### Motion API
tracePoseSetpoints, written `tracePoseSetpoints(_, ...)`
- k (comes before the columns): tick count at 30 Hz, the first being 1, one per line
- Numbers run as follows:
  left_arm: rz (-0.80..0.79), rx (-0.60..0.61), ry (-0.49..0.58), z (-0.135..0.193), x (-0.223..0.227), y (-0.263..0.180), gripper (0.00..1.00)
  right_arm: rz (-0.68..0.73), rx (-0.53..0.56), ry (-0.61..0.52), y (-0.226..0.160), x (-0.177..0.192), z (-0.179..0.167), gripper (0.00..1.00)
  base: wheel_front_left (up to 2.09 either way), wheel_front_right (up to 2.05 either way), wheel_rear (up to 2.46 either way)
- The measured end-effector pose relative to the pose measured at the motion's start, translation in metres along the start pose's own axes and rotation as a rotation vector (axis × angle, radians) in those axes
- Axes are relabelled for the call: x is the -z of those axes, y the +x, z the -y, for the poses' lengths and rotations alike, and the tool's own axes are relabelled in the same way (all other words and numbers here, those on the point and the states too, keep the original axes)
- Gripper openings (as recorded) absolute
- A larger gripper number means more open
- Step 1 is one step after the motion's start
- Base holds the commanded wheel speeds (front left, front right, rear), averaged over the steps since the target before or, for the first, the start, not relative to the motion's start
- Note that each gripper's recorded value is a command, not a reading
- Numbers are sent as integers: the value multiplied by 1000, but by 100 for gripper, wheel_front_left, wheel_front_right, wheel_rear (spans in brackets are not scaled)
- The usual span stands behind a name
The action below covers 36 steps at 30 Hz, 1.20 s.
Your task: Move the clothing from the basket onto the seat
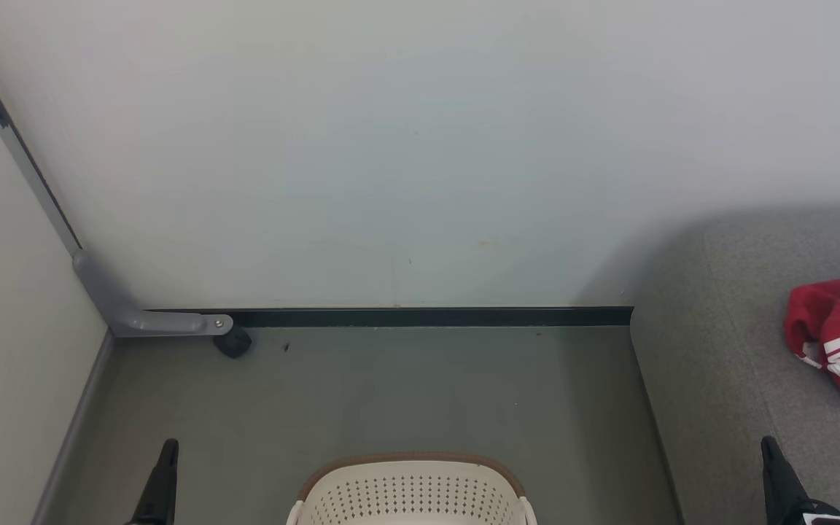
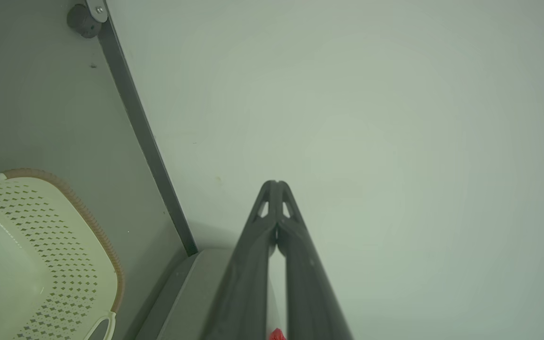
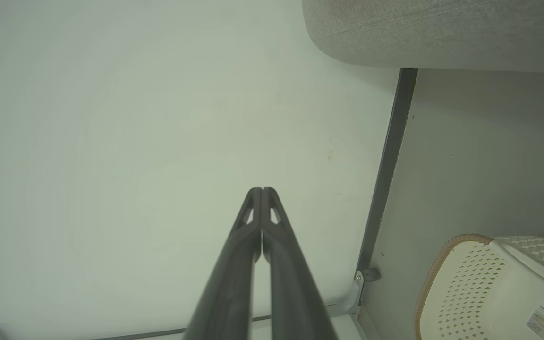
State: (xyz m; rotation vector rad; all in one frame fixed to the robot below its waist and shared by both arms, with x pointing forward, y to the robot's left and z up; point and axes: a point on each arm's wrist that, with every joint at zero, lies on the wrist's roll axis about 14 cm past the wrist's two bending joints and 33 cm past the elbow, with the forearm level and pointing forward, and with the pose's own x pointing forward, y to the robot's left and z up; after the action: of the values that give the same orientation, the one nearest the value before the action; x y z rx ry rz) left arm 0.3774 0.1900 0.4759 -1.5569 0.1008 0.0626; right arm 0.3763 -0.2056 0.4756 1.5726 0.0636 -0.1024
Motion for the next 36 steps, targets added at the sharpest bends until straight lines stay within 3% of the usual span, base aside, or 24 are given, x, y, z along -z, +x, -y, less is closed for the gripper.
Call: tracePoseSetpoints(36, 2, 7, -15, 0, 0, 0, 0, 1, 0, 1, 0, 0, 0, 0, 0, 0, 0)
